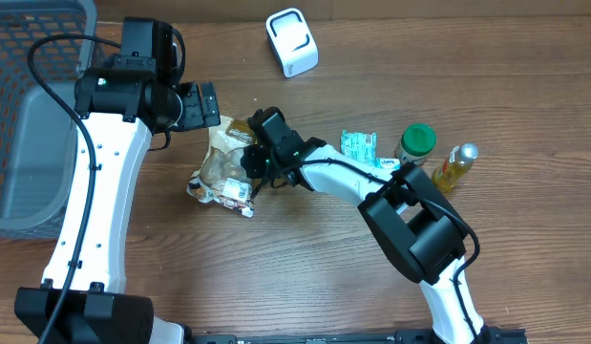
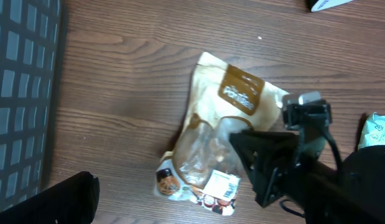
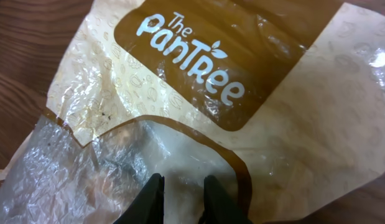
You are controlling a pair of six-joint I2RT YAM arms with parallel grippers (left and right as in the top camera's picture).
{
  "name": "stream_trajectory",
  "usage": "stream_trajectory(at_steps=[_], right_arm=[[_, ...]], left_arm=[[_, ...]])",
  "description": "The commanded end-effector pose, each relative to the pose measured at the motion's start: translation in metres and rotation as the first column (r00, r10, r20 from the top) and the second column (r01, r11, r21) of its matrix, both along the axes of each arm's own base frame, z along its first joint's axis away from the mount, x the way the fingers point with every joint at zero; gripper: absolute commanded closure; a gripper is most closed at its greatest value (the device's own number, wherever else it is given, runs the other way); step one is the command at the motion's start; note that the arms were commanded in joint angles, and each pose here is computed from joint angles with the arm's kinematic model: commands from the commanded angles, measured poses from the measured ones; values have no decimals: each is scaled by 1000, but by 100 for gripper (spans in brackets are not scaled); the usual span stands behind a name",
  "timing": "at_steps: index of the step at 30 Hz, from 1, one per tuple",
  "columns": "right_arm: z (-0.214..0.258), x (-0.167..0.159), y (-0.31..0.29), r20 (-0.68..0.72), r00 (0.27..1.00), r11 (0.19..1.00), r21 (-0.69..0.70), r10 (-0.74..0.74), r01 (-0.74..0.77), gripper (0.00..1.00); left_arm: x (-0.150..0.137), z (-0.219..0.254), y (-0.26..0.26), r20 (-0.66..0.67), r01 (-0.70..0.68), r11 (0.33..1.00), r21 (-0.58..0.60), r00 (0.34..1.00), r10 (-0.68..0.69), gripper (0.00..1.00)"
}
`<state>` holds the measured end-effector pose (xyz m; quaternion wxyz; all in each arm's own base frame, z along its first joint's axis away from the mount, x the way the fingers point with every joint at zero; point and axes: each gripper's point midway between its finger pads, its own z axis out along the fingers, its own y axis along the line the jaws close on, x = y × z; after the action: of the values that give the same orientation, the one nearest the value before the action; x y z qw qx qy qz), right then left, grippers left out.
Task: Scan the item barcode
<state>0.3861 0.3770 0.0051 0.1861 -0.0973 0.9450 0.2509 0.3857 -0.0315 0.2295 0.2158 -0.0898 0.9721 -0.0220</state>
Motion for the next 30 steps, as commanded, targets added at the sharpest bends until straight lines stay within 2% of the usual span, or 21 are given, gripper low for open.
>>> stream_trajectory(at_steps=[1,8,13,24,29,30], right_arm=[[-10,4,-34,-41,997,995,-78,-63,60,81],[-6,-4,-61,-108,989,987,-138,-99,84,81],[2,-7,-75,-134,983,982,-160,-123,101,87],[57,-4,-95,-124,970,974,-117,-207,193,88],[51,-28,-101,-228,950,972,-150,-212,180,88],[48,-41,-104,-278,938,972,-171,-206,162,88]], left_arm=[[1,-3,-2,-8,13,1000,0,1000,-13,0],[1,-3,-2,-8,13,1000,0,1000,-13,0],[1,-3,-2,-8,13,1000,0,1000,-13,1],[1,-3,-2,-8,13,1000,0,1000,-13,0],[1,-3,-2,-8,13,1000,0,1000,-13,1],[1,-3,-2,-8,13,1000,0,1000,-13,0]])
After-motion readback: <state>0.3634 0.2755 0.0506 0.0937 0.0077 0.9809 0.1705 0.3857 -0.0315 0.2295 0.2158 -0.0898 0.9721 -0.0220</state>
